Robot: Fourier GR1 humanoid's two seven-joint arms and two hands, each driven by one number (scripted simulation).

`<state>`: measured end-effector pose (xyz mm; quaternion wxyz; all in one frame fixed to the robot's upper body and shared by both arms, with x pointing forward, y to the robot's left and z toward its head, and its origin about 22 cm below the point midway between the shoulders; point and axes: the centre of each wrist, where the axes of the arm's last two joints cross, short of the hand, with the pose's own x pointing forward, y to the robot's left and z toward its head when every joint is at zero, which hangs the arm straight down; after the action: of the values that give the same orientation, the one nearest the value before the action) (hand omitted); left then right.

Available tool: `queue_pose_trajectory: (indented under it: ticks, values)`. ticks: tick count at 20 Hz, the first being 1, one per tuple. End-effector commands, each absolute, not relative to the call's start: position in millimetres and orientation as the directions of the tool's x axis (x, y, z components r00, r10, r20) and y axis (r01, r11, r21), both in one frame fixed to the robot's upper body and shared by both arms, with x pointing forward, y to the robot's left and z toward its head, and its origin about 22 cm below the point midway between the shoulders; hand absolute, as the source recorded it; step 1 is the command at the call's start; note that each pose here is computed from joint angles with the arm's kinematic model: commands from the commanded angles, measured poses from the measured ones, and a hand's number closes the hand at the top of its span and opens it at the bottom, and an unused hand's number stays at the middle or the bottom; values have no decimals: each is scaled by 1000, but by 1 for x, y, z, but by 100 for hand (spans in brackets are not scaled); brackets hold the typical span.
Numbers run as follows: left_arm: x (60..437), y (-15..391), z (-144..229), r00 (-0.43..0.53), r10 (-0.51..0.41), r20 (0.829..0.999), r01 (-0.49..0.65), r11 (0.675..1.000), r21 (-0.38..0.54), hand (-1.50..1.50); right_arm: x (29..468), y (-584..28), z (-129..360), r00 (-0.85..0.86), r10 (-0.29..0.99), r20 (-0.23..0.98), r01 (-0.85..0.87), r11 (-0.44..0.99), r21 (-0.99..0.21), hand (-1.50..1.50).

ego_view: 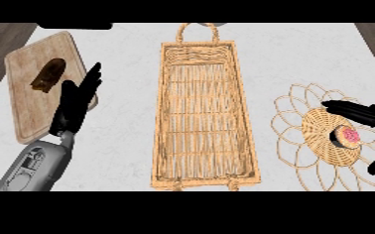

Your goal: Pick the cupcake from the placemat and place it in the basket

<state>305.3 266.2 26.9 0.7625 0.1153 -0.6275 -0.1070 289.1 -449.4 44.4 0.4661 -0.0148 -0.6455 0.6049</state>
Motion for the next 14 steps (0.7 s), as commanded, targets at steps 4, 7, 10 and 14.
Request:
queue_pose_trajectory:
  ticks: [4, 7, 10, 14]
  values:
    - [299, 270, 30, 203, -299, 932, 10, 953, 303, 0, 297, -445, 35, -603, 415, 682, -633, 272, -725, -150]
    - [300, 275, 31, 187, -302, 935, 8, 952, 306, 0, 292, -451, 26, -598, 409, 690, -623, 305, -721, -150]
    - [304, 269, 27, 196, -301, 933, 7, 952, 305, 0, 301, -444, 28, -598, 416, 685, -629, 285, -723, -150]
    - [297, 250, 30, 187, -299, 936, 12, 953, 302, 0, 302, -436, 25, -675, 396, 622, -579, 238, -780, 150]
